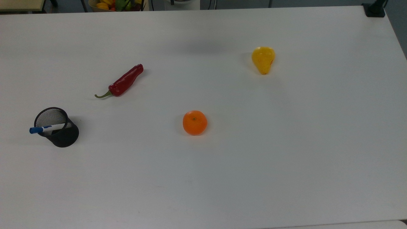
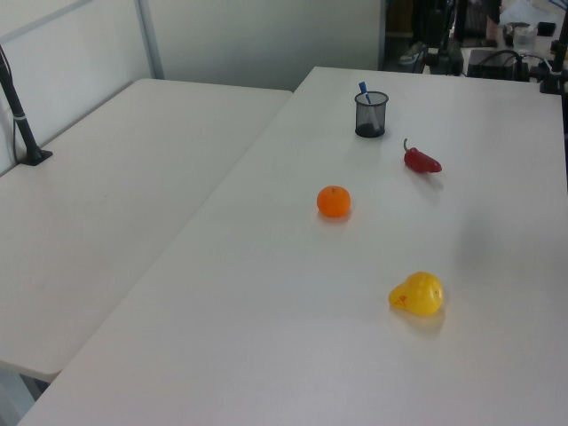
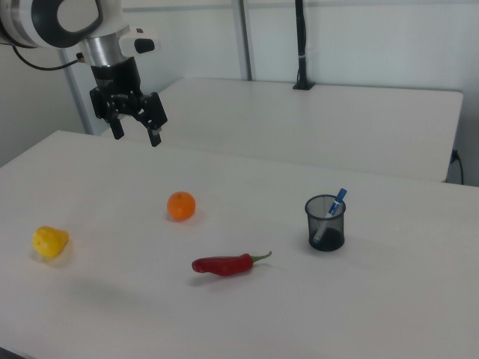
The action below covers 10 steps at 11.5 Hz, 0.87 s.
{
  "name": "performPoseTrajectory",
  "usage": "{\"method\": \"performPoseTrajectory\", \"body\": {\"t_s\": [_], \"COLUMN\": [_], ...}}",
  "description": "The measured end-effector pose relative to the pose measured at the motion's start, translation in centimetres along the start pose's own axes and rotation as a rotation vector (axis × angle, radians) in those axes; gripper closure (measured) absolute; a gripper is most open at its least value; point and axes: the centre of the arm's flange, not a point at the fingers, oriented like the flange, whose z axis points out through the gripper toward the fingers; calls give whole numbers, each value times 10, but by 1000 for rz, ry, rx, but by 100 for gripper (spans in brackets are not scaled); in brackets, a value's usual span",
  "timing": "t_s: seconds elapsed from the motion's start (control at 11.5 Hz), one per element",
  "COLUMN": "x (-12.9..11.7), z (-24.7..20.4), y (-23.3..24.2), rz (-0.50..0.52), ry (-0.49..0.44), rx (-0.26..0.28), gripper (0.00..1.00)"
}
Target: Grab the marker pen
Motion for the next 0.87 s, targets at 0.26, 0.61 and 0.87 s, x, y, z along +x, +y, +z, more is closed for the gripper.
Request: {"method": "performPoseTrajectory", "body": {"t_s": [0.26,0.61,0.87], "x": [0,2,1], "z": [0,-1,-3], "y": [1,11,24], "rz": [2,12,36], "ry": [0,21,31], "rx": [0,-2,-1], "gripper": [0,0,0]}}
